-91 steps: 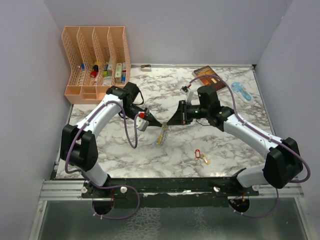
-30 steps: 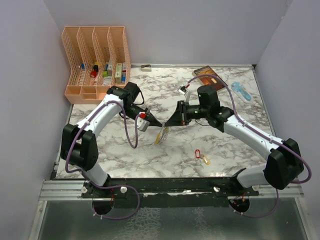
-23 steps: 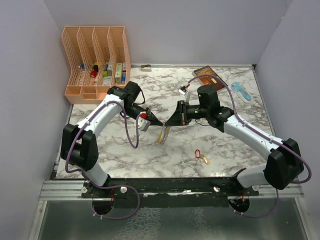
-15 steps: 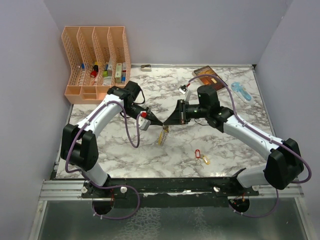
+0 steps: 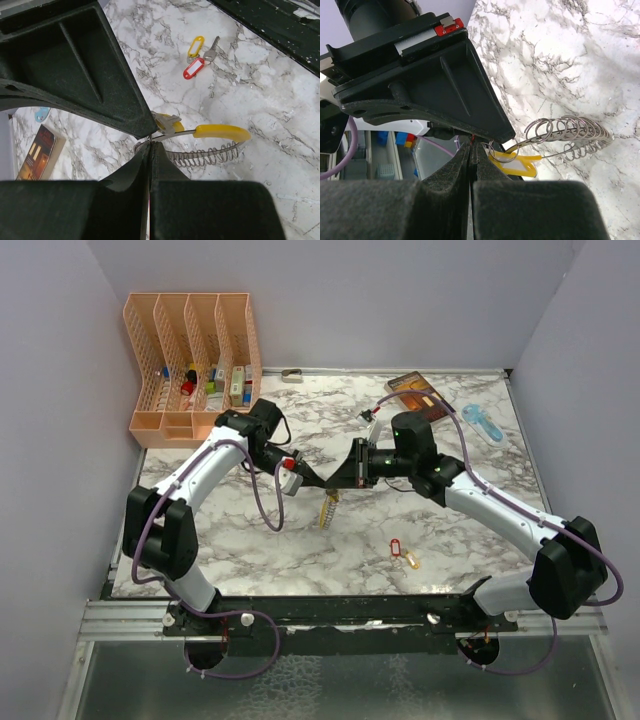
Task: Put the keys on the keyring
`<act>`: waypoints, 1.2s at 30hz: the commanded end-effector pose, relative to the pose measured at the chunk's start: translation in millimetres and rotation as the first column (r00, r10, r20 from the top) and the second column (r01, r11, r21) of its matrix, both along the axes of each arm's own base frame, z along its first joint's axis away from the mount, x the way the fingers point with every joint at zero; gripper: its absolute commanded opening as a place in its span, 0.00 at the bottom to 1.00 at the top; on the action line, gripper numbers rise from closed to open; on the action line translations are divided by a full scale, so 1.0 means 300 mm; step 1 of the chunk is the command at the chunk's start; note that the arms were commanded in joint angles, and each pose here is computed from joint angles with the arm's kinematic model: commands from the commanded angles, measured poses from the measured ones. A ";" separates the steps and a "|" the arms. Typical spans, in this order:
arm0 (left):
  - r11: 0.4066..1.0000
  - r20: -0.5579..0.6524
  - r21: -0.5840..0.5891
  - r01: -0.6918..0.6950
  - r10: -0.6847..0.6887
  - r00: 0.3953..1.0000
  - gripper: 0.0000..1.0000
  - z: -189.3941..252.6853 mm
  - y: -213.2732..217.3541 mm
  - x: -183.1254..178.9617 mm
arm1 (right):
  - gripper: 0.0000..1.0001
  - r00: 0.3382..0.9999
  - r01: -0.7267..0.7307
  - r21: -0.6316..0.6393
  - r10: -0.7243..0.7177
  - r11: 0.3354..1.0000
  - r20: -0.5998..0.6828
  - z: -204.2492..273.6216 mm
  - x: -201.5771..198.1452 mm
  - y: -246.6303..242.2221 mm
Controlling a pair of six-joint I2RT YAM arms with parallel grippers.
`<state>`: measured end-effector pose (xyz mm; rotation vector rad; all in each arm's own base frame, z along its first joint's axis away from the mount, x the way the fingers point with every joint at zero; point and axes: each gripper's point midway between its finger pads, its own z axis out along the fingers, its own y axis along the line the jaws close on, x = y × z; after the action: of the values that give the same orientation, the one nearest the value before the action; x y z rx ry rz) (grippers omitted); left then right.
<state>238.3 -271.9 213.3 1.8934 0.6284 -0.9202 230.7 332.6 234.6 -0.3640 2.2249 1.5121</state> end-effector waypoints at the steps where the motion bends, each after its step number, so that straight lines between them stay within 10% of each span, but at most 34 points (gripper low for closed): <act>1: 0.997 -0.037 -0.073 0.010 -0.013 0.999 0.00 0.057 -0.030 -0.004 | 0.01 0.997 0.052 0.019 -0.053 0.998 0.048 0.072 0.020 0.000; 36: 0.991 -0.097 -0.134 -0.003 -0.010 0.995 0.00 0.065 -0.058 0.019 | 0.27 0.991 0.129 0.043 -0.127 0.991 -0.050 0.124 0.002 0.010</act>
<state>245.0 -281.7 220.7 1.8074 0.6471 -0.9860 233.5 333.7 245.2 -0.1733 2.2570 1.5141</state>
